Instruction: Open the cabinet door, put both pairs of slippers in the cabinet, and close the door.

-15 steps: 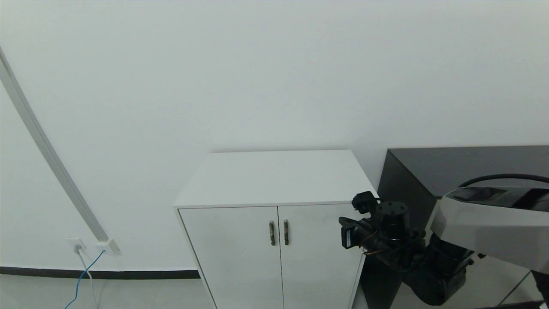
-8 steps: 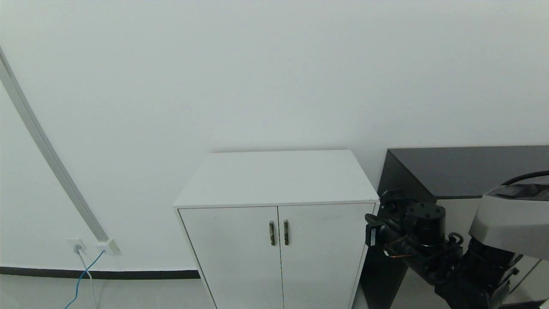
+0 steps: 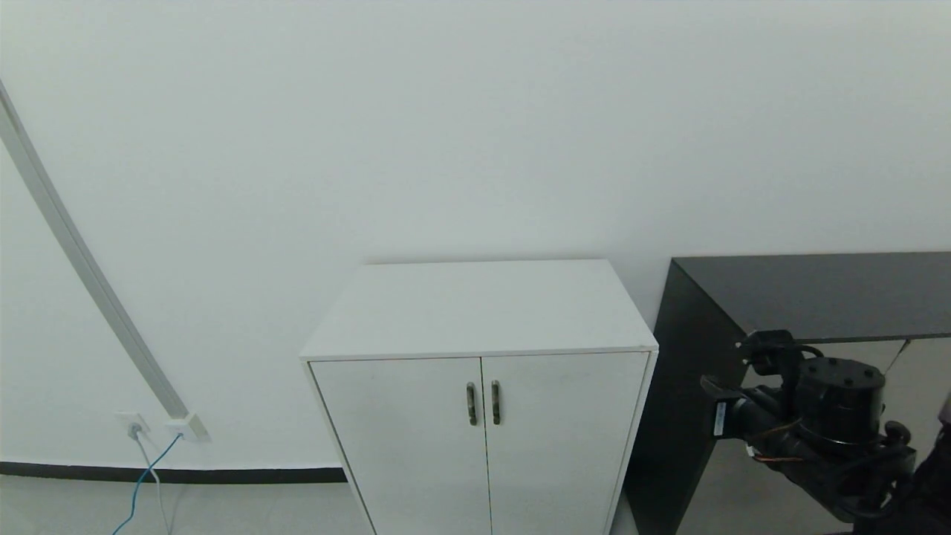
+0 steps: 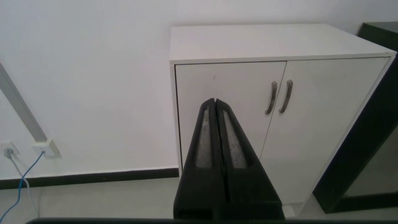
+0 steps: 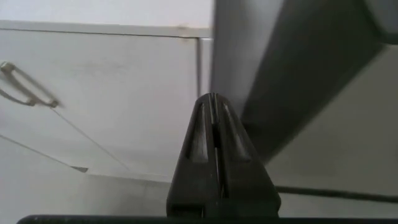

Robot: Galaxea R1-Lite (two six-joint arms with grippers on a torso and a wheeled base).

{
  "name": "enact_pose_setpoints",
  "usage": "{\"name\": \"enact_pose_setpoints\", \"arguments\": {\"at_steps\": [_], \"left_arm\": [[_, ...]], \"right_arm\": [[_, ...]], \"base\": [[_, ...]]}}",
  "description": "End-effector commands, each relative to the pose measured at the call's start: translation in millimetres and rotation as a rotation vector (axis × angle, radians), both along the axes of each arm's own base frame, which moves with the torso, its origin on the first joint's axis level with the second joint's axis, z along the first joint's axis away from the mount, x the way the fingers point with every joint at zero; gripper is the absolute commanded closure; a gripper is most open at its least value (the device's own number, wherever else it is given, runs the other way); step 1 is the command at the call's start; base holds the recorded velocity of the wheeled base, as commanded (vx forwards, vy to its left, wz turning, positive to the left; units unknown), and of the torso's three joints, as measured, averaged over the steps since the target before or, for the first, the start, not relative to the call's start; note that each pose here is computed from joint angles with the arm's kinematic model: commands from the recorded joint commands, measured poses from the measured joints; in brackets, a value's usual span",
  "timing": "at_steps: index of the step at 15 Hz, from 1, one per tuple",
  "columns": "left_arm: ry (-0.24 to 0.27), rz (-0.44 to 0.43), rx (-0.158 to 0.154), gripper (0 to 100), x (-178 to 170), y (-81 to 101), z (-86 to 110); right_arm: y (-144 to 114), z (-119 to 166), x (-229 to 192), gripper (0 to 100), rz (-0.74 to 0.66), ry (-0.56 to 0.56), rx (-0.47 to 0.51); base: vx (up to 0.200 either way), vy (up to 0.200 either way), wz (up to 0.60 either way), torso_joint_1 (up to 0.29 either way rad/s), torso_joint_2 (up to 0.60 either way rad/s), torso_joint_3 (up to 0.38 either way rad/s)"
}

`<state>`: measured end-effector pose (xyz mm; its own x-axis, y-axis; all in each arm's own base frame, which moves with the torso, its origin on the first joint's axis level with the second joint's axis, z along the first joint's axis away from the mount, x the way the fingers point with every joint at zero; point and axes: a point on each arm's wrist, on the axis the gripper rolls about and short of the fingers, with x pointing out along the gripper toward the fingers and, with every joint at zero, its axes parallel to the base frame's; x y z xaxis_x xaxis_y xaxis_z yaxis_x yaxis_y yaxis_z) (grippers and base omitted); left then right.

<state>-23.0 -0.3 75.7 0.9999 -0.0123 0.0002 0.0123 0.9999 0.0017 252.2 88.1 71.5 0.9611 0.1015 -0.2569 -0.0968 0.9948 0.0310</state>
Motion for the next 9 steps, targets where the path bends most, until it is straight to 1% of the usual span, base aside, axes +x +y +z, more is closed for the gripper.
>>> {"name": "enact_pose_setpoints", "arguments": {"at_steps": [1, 5, 7, 9], "left_arm": [[0.002, 0.000, 0.000, 100, 0, 0.0, -0.1], [0.002, 0.000, 0.000, 100, 0, 0.0, -0.1], [0.002, 0.000, 0.000, 100, 0, 0.0, -0.1], [0.000, 0.000, 0.000, 100, 0, 0.0, 0.1]], "right_arm": [[-24, 15, -17, 100, -0.068, -0.031, -0.001], [-54, 24, -41, 100, -0.171, -0.039, -0.007], [-66, 25, -56, 100, -0.211, -0.035, -0.025], [-72, 29, -68, 100, -0.232, -0.048, -0.032]], "base": [[0.000, 0.000, 0.00, 0.000, 0.00, 0.000], [0.000, 0.000, 0.00, 0.000, 0.00, 0.000], [0.000, 0.000, 0.00, 0.000, 0.00, 0.000], [0.000, 0.000, 0.00, 0.000, 0.00, 0.000]]}}
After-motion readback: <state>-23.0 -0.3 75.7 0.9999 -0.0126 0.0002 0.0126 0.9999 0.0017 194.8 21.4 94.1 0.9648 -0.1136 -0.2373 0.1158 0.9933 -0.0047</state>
